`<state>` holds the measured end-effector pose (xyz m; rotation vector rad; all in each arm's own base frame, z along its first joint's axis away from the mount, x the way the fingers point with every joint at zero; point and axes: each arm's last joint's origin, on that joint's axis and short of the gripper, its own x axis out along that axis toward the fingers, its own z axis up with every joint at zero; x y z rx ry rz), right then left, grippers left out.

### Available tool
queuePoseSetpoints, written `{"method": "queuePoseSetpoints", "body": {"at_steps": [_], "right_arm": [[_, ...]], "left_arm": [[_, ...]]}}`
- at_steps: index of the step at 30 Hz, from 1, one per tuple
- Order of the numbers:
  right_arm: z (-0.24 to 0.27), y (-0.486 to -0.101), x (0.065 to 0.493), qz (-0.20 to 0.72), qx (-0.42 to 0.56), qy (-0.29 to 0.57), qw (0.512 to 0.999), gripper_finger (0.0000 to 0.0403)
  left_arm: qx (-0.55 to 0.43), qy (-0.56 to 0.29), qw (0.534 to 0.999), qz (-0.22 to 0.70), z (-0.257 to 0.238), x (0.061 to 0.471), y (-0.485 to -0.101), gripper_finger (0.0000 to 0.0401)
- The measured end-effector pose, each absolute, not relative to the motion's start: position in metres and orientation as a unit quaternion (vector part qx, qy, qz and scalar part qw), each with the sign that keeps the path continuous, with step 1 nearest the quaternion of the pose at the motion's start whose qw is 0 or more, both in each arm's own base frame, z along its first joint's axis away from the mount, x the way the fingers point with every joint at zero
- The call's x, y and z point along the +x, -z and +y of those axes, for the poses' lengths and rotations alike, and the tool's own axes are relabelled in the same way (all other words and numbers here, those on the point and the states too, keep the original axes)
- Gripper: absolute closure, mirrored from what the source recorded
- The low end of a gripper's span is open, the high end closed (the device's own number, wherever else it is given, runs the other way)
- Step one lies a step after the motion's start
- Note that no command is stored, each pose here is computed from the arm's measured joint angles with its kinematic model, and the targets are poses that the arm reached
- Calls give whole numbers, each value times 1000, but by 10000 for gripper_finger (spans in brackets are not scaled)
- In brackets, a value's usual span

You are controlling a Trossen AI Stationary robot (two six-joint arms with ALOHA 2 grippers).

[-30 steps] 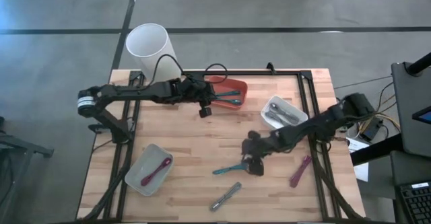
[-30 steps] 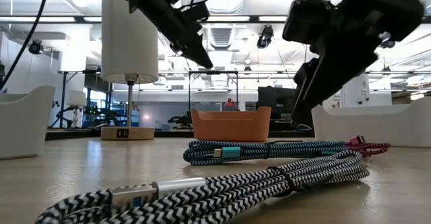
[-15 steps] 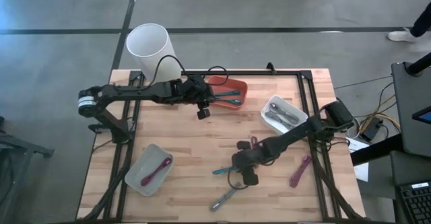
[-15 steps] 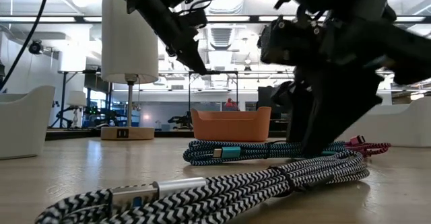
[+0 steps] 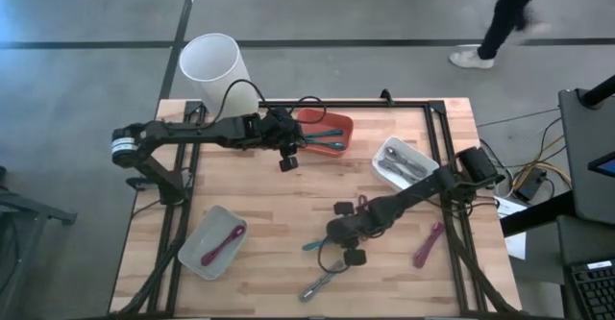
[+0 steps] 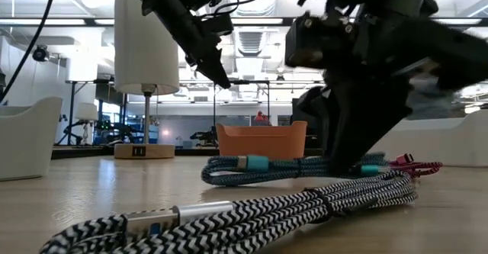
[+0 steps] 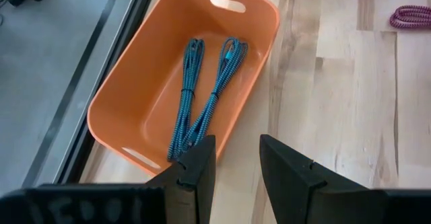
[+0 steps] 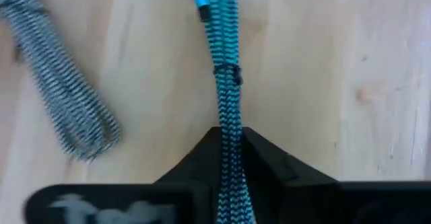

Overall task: Pick & Place USB Port
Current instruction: Put the blue and white charger cable into the orange bin

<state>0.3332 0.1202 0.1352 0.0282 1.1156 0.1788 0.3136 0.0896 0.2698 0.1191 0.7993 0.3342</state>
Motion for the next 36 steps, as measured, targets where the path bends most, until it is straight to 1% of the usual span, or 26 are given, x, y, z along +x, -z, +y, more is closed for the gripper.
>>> {"method": "queuePoseSetpoints", "body": {"at_steps": [3,5,8,15,20,27,33,36], "right_arm": [[118,-143,335,536,-2,-89,839,381],[113,-147,335,556,-9,-82,827,386],[105,-159,339,566,-19,-61,822,383],[75,-189,347,551,-72,36,830,381],[47,-207,349,533,-61,79,840,381],[10,-220,348,518,-61,111,846,381],[-33,-229,353,487,-86,213,842,381],[-59,-231,353,477,-82,240,842,381]], "left_arm": [[54,-163,906,387,90,313,-270,279],[53,-164,906,387,90,313,-270,279],[52,-163,905,389,89,313,-269,279],[48,-164,904,392,88,312,-269,279],[45,-163,905,391,85,307,-275,280],[41,-158,914,372,74,297,-291,304],[48,-143,922,356,62,294,-300,323],[48,-138,925,352,58,293,-302,327]]}}
